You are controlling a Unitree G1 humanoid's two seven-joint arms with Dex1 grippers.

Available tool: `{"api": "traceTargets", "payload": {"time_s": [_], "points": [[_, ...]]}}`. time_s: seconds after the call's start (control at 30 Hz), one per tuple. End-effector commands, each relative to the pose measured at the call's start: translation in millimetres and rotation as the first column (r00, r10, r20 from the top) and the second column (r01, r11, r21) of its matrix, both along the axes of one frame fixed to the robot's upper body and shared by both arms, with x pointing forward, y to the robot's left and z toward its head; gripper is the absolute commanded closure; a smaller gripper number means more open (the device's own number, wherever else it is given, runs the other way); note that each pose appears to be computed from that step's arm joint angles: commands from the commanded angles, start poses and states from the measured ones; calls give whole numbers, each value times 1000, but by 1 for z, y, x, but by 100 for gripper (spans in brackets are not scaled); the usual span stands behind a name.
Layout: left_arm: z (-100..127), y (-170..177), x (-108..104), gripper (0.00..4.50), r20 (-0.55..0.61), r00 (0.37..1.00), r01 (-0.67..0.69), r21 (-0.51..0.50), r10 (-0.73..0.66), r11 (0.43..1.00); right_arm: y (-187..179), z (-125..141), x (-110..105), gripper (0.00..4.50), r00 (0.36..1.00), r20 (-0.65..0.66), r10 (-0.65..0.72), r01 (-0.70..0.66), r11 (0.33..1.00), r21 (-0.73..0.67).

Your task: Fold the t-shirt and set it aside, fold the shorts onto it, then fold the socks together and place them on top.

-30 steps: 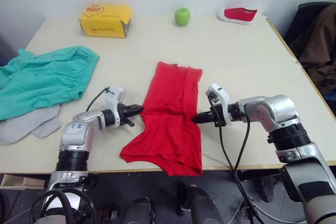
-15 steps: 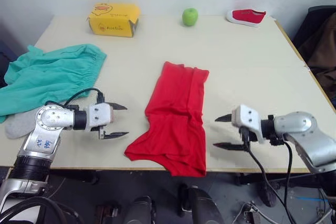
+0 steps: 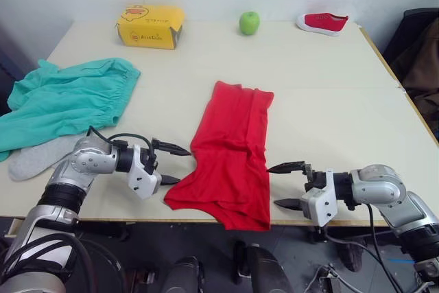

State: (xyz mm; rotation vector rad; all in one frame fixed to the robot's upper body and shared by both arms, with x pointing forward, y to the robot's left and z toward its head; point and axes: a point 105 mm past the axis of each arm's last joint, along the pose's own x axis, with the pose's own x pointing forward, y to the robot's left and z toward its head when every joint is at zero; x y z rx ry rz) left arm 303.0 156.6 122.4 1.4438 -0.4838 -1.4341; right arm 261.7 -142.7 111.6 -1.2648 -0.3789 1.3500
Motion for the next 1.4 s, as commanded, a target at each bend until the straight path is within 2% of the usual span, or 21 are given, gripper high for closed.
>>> {"api": "traceTargets", "payload": {"time_s": [0.03, 0.3, 0.33, 0.4, 0.5, 0.73, 0.8, 0.83, 1.0, 1.23, 1.33, 1.4], "points": [[-29, -5, -17, 16, -81, 994, 77, 65, -72, 995, 15, -5, -6, 1, 999, -4, 43, -43, 999, 22], [-37, -22, -33, 16, -129, 981, 149, 36, -144, 988, 19, -7, -11, 1, 998, -29, 49, -48, 998, 35], [-37, -22, -34, 13, -134, 981, 149, 31, -144, 988, 19, -8, -11, 19, 998, -31, 47, -46, 998, 36], [-37, -22, -35, 55, -147, 979, 142, 18, -138, 990, 18, -9, -13, 56, 998, -39, 47, -46, 998, 35], [-38, -22, -35, 136, -161, 979, 133, 19, -129, 991, 17, -10, -14, 153, 998, -48, 47, -46, 998, 34], [-43, -21, -36, 361, -188, 977, 110, 14, -106, 994, 13, -10, -12, 398, 998, -51, 41, -39, 999, 28], [-44, -21, -36, 420, -189, 977, 107, 15, -102, 994, 11, -10, -12, 450, 998, -53, 40, -38, 999, 23], [-44, -20, -37, 446, -191, 977, 104, 17, -99, 994, 10, -10, -12, 450, 998, -53, 38, -37, 999, 20], [-45, -9, -37, 446, -199, 978, 73, 34, -64, 997, 5, -9, -13, 450, 998, -58, 36, -36, 999, 11], [-33, 4, -39, 446, -208, 978, 37, 17, -33, 999, 2, -7, -13, 450, 998, -50, 36, -35, 999, 10], [-24, 2, -36, 446, -282, 959, -42, -53, 25, 998, 1, -4, -16, 450, 997, -75, 33, -32, 999, 22], [-14, 0, -33, 446, -400, 912, -150, -130, 86, 980, 4, 7, -17, 450, 988, -152, -7, 22, 995, 101]]}}
